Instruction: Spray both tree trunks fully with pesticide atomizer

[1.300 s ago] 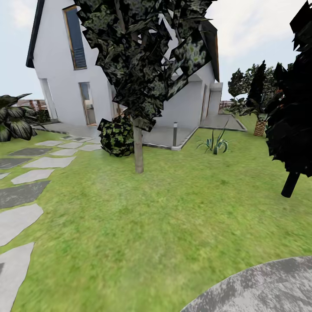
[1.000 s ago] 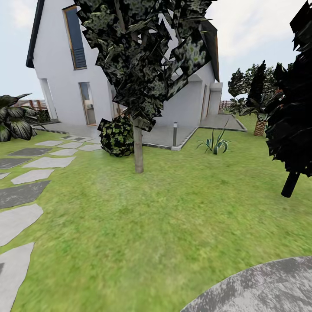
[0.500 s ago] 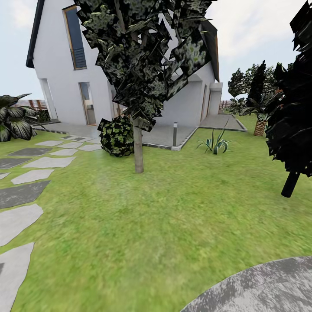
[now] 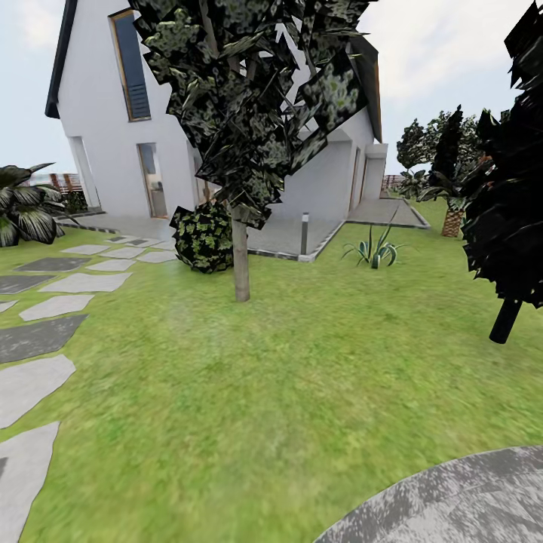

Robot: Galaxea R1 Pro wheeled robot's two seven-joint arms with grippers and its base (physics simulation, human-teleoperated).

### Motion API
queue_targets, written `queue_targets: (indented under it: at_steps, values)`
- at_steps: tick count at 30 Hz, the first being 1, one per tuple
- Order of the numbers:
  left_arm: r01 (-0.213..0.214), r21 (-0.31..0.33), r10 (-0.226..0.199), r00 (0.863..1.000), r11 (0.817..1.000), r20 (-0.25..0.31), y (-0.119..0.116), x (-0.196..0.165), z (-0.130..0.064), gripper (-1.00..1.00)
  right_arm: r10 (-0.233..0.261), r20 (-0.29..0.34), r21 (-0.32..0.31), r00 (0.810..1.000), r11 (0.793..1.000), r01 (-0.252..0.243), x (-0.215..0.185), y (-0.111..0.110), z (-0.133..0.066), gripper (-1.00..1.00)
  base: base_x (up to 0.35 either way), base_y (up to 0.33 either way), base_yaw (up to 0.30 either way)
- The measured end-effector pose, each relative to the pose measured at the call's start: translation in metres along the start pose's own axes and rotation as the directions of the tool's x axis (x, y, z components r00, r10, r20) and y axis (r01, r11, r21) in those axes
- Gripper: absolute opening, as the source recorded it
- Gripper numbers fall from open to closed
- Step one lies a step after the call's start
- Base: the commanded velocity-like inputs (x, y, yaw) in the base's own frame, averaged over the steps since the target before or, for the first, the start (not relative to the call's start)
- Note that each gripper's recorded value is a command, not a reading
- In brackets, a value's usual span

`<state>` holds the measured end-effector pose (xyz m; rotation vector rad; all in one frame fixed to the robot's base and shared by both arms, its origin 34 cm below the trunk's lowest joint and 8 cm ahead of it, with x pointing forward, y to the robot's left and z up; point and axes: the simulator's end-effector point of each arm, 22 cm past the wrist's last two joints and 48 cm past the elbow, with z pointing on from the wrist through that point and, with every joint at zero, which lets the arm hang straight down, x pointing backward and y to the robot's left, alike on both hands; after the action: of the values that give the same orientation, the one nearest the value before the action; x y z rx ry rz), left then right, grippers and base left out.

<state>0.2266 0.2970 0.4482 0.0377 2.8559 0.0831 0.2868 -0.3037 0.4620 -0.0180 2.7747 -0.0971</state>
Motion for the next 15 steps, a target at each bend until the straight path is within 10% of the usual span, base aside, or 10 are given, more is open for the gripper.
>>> queue_targets:
  at_steps: [7,15]
  values:
    - [-0.01,-0.066,0.023,0.98,0.998,0.198,0.049,-0.108,0.004,1.0,-0.019,0.305,0.03,0.952,0.999,0.011,-0.128,-0.023,-0.011,1.0,0.0,0.0,0.0]
    - [0.018,-0.122,0.036,0.903,0.992,0.429,0.06,-0.225,-0.02,1.0,-0.025,0.527,0.031,0.85,0.999,0.01,-0.211,-0.022,-0.039,1.0,0.0,0.0,0.0]
